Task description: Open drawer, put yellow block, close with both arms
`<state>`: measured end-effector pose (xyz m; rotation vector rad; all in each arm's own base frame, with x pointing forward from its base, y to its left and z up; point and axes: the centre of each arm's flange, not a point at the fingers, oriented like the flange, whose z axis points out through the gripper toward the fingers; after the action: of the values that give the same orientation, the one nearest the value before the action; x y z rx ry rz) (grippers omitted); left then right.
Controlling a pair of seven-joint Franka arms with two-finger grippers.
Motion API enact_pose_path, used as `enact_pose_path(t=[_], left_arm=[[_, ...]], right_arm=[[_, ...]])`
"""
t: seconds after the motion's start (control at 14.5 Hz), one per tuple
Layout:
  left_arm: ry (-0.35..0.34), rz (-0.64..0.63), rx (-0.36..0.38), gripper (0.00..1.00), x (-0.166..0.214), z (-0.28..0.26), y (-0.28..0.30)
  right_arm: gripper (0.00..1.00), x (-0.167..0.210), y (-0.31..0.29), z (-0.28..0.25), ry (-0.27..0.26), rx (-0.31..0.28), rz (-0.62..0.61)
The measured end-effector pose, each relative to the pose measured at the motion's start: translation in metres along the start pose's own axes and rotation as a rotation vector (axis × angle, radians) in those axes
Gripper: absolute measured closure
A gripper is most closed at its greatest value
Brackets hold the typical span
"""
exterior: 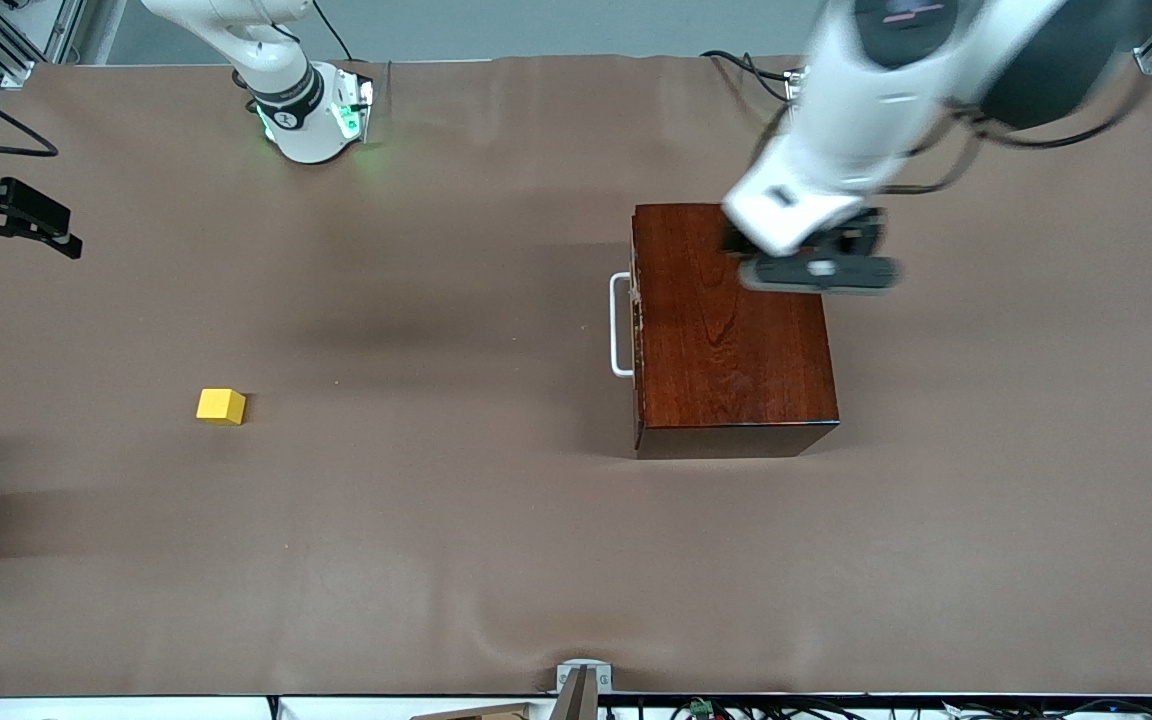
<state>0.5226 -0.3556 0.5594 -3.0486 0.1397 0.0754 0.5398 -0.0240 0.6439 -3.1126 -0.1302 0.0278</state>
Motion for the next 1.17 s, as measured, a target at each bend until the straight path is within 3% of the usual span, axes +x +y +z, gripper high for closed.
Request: enact_pose_path(t=[0.41, 0.76, 1.17], left_arm=[[0.048, -0.053, -0.006, 0.00, 0.006, 0.069, 0.114], [0.086, -0.099, 0.075, 0.00, -0.010, 0.134, 0.184], [0.106, -0.161, 0.099, 0.00, -0.020, 0.187, 0.224]], right_arm=[[0.00, 0.000, 0.001, 0.000, 0.002, 0.000, 0.002], [0.00, 0.002, 0.003, 0.003, -0.004, -0.001, 0.004], [0.00, 0.000, 0.015, 0.008, -0.022, 0.001, 0.027]])
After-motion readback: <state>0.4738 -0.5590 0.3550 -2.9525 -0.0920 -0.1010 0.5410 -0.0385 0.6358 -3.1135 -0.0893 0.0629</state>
